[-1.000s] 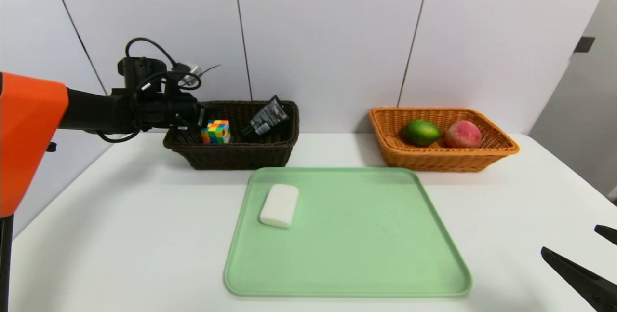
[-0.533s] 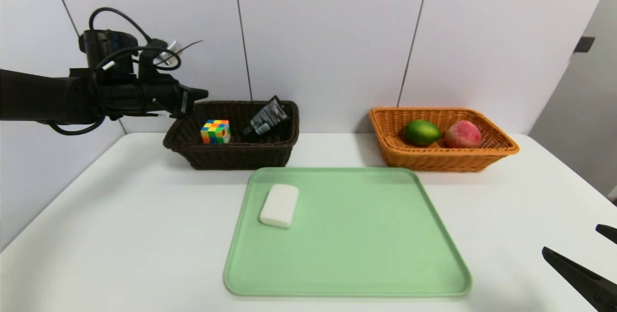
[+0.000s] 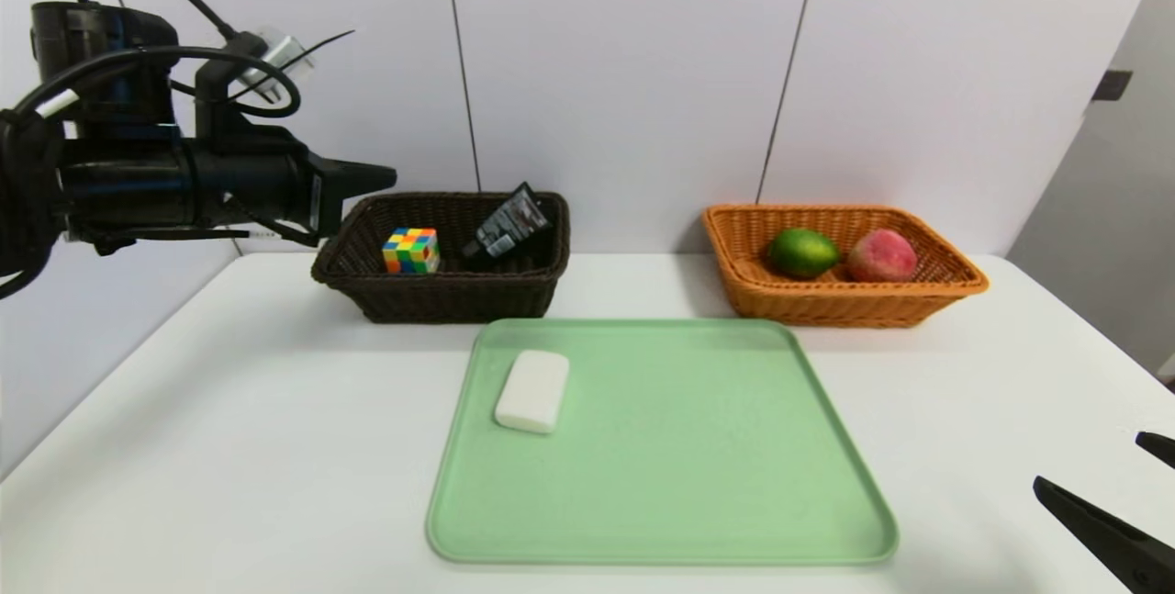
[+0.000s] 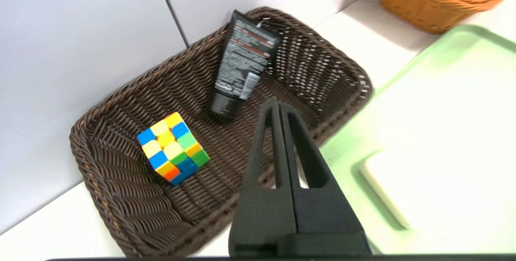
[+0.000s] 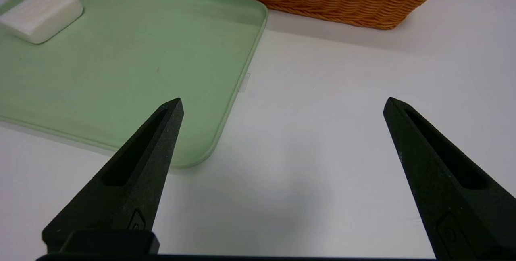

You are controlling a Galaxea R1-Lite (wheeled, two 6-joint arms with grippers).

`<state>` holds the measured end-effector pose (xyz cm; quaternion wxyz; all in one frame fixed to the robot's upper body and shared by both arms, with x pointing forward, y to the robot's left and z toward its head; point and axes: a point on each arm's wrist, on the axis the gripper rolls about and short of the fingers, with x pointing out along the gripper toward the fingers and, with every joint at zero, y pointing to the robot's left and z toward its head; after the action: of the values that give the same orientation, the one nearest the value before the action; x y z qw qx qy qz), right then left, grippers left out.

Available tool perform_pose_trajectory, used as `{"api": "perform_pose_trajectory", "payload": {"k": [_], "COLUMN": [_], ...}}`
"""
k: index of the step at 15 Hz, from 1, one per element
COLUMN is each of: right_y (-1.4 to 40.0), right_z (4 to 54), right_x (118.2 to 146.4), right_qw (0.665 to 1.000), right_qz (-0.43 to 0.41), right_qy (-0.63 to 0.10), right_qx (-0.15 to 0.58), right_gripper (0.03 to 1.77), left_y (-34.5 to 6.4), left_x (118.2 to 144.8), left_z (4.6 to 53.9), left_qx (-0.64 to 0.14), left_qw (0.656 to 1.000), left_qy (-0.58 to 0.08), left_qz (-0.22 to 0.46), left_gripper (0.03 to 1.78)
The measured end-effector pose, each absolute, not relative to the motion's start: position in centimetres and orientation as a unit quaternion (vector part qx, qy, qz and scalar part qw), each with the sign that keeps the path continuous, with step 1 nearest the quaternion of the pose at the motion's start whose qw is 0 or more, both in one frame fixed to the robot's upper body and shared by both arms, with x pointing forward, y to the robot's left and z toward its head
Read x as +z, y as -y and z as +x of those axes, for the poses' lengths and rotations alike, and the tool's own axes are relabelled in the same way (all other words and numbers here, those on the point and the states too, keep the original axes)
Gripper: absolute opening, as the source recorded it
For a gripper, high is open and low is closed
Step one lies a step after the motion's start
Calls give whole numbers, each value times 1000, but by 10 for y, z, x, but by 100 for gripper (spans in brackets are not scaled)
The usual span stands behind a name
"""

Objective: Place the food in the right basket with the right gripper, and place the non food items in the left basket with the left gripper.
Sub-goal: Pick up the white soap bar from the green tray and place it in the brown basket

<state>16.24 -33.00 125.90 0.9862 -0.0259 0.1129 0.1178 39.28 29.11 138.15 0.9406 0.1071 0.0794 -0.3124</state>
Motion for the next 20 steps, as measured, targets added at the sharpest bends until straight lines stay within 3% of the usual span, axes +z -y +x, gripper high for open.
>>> {"api": "perform_pose_trajectory", "payload": {"k": [3, 11, 13, 16, 20], "right_y": [330, 330, 330, 330, 330], "right_z": [160, 156, 152, 149, 148], "right_x": [1257, 1258, 1257, 1258, 1259], "right_qw": [986, 987, 986, 986, 987], "right_qz": [-29, -40, -39, -40, -40], "right_qy": [-112, -102, -111, -106, -101], "right_qx": [118, 119, 119, 119, 119], "right_gripper": [171, 171, 171, 171, 171], "left_y": [-292, -291, -293, -293, -293], "left_x": [1383, 1354, 1350, 1349, 1347], "left_z": [366, 309, 301, 296, 295], "left_qx": [-316, -329, -329, -329, -329], "left_qw": [940, 932, 932, 933, 933], "left_qy": [-76, -108, -111, -107, -101], "left_qz": [106, 104, 104, 102, 106], "left_gripper": [4, 4, 42, 83, 118]}}
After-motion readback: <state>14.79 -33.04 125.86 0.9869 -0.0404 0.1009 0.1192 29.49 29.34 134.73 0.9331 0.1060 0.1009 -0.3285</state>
